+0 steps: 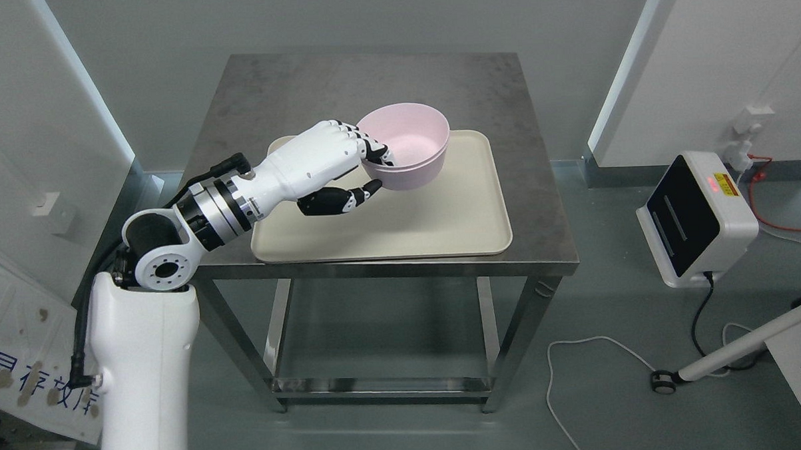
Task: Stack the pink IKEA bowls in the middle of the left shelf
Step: 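Hold the stacked bowls up in the left hand while turning toward the blue bins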
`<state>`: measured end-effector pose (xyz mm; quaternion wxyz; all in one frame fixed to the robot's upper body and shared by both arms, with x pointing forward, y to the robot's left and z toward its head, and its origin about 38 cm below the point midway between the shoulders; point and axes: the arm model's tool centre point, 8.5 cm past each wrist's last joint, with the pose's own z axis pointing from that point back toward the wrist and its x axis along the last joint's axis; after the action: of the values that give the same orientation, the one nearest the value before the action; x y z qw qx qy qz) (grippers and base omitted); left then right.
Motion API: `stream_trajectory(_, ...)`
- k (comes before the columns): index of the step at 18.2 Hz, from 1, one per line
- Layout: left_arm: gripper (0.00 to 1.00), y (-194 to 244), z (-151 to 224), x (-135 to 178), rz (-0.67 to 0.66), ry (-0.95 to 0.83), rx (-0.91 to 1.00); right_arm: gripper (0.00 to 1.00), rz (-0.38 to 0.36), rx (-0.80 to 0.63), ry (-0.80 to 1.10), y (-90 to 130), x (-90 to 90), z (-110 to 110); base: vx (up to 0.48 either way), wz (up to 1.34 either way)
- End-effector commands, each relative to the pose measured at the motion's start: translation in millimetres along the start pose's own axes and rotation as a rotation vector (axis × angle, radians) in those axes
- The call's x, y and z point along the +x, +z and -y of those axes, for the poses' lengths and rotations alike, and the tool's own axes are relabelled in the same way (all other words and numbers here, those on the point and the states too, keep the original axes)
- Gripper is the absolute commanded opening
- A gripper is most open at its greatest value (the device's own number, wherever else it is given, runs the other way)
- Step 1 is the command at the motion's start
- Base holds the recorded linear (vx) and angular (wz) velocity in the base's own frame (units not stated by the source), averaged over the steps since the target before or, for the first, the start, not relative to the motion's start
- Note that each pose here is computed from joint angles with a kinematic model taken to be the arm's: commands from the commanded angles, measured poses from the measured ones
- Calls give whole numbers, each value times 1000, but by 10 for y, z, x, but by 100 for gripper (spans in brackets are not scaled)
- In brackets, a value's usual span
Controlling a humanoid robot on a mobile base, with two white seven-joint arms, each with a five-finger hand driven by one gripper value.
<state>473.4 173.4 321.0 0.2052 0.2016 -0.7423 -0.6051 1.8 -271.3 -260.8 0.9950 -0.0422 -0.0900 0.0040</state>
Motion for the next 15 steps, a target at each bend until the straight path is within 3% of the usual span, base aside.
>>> stream_trajectory(1,3,142,-14,-70,-27,1,14,100,-1,-17,3,2,-1,114,-178,68)
stream_trajectory(15,3,138,-33,-67,-25,-2,17,100,-1,-17,3,2,-1,114,-240,-20)
